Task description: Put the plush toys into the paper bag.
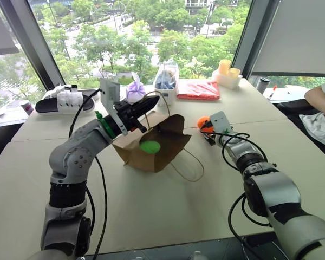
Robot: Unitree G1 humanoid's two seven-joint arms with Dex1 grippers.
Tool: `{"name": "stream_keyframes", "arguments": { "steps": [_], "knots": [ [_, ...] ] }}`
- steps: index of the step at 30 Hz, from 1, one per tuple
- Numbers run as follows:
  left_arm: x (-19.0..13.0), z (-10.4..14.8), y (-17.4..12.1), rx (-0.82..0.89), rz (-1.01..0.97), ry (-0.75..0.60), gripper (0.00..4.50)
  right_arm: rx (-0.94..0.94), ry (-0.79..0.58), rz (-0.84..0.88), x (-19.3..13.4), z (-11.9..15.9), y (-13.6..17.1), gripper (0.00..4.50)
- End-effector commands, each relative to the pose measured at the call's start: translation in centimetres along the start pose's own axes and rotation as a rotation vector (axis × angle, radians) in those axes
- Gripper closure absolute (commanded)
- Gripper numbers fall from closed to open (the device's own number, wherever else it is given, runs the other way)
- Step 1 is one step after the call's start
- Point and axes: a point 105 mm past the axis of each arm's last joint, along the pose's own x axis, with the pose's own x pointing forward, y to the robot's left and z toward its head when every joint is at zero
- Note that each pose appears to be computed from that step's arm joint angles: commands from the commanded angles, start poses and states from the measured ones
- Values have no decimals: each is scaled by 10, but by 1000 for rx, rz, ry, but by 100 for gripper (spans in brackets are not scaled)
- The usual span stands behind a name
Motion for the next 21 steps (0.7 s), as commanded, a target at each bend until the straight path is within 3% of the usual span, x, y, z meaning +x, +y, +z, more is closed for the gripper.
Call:
{"name": "stream_keyframes", "arguments": {
  "steps": [1, 4, 5, 18, 21],
  "knots": [
    [-1, 12, -7, 30, -16, -40, 450, 56, -58, -31, 0, 19, -5, 275],
    [-1, 11, -7, 34, -15, -41, 450, 100, -71, -37, 0, 21, -6, 430],
    [-1, 11, -7, 34, -15, -43, 450, 102, -73, -37, 0, 21, -6, 445],
    [1, 8, -5, 19, -16, -42, 450, 141, -151, 24, -8, 28, -26, 445],
    [3, 5, -5, 8, -27, -38, 450, 151, -170, 52, -10, 26, -24, 356]
  ]
}}
